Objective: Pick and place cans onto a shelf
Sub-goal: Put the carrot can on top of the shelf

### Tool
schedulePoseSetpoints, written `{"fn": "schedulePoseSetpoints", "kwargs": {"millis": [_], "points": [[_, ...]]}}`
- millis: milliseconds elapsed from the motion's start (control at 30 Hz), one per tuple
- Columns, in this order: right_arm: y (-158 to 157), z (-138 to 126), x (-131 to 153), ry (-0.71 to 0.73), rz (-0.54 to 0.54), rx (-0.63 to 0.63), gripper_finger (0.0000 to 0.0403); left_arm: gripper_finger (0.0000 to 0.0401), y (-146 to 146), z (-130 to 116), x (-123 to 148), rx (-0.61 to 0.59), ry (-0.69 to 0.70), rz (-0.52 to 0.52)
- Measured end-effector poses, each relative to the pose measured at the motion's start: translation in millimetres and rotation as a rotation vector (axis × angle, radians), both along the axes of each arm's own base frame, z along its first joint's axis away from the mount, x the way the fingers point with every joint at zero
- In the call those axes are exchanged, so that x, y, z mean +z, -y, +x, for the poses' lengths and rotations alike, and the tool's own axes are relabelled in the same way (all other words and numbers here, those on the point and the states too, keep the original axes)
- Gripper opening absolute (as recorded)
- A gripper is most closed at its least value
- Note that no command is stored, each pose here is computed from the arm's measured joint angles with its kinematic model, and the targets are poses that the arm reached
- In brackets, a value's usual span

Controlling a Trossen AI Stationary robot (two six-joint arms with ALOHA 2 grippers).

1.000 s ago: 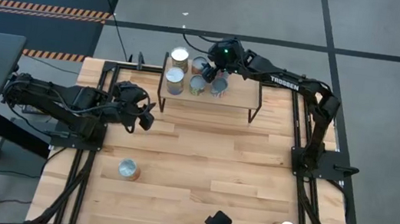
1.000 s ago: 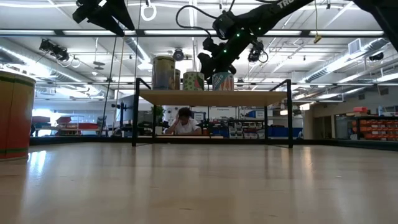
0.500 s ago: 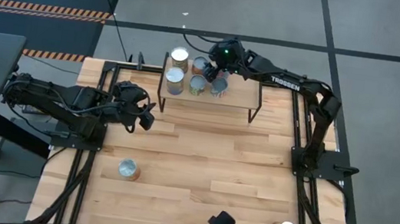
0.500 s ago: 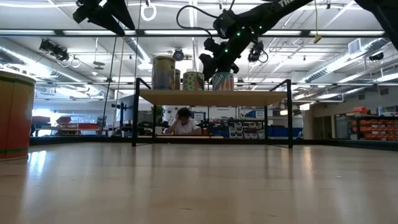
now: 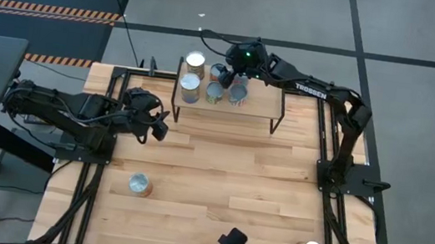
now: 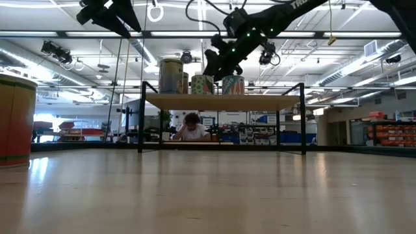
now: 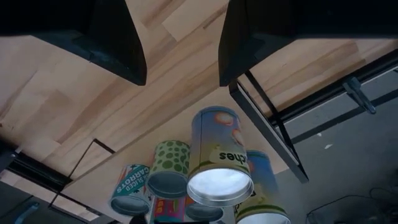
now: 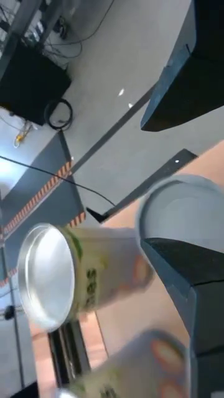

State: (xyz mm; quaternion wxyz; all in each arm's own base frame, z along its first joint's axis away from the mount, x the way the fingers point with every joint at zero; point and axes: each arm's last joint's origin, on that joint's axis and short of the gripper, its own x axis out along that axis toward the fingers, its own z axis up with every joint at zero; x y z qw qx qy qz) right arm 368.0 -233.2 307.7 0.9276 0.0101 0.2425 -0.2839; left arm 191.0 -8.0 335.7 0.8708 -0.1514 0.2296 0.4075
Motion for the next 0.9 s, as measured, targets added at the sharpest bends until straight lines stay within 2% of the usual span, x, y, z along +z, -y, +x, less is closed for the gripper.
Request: {"fn": "schedulePoseSetpoints", "kwargs": {"millis": [267, 900], "points": [[8.3, -1.0, -15.9, -0.051, 0.055, 0.004, 0.0301, 0.0203, -3.3, 0.1, 0.0, 0.016, 0.000, 0.000], [14.3, -4.0, -12.5, -0.044, 0.012, -0.046, 0.0301, 0.0203, -2.9, 1.7, 1.2, 0.011, 0.022, -0.009]]}}
